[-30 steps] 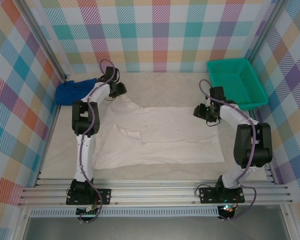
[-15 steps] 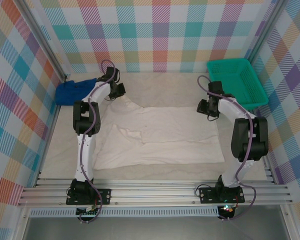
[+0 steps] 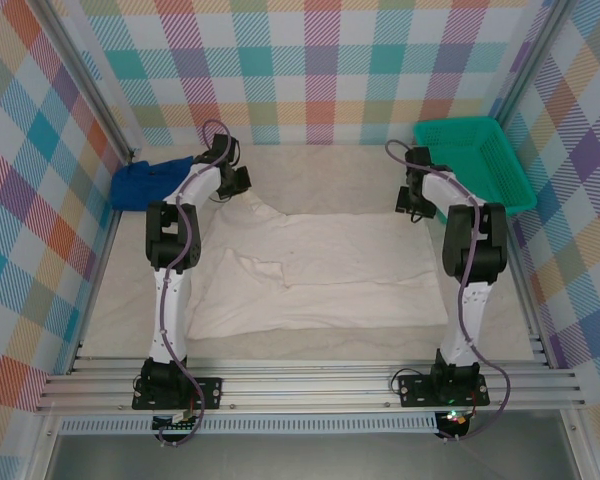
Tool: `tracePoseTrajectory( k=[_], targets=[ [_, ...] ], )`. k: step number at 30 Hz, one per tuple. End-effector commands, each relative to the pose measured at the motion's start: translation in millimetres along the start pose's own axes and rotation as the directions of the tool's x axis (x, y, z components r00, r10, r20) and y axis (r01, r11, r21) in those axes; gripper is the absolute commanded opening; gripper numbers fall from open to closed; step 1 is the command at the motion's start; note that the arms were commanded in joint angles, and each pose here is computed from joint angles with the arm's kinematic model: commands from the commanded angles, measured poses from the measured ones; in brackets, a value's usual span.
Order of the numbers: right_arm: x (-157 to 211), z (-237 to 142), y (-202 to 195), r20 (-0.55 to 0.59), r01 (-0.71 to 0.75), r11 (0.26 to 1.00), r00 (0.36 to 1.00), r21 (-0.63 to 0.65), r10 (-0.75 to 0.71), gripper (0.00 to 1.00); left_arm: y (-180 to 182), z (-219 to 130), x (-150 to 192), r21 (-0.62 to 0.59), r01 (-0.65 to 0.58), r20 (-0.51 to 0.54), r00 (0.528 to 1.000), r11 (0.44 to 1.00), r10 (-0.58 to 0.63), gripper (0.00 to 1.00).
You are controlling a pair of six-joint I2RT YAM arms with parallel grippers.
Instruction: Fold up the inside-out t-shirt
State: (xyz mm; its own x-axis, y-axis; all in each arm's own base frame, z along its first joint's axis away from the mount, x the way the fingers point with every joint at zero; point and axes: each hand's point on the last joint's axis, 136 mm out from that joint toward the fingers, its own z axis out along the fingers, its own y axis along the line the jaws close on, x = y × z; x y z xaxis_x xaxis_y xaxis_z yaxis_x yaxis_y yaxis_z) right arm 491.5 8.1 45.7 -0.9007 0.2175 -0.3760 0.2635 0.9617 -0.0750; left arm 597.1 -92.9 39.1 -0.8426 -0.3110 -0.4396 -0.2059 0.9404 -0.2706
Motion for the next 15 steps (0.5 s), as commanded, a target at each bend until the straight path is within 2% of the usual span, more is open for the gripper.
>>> tracePoseTrajectory(
  k=[1,7,9,12,15],
  targets=[
    [0.1,4.7,-8.1,-0.04,0.02,0.998,0.999,0.06,-0.017,0.56,-5.5,-31.8,-15.7,0.025,-0.016,0.04,0.999,1.0,0.015,0.0],
    [4.9,19.0,-4.5,-0.096,0.024,0.998,0.995,0.051,-0.019,0.51,-3.6,-34.5,-16.2,0.015,-0.022,0.045,0.999,1.0,0.022,0.0],
    [4.1,19.6,-5.1,-0.094,0.023,0.999,0.995,0.049,-0.018,0.46,-4.1,-34.1,-15.6,0.018,-0.02,0.042,0.999,1.0,0.02,0.0],
    [3.5,20.6,-4.2,-0.094,0.025,0.999,0.995,0.042,-0.021,0.33,-5.5,-35.7,-17.1,0.024,-0.019,0.047,0.999,1.0,0.018,0.0],
    [4.6,22.7,-6.9,-0.103,0.024,0.999,0.994,0.048,-0.018,0.28,-6.6,-38.7,-19.1,0.026,-0.02,0.054,0.998,0.999,0.019,0.0]
  ],
)
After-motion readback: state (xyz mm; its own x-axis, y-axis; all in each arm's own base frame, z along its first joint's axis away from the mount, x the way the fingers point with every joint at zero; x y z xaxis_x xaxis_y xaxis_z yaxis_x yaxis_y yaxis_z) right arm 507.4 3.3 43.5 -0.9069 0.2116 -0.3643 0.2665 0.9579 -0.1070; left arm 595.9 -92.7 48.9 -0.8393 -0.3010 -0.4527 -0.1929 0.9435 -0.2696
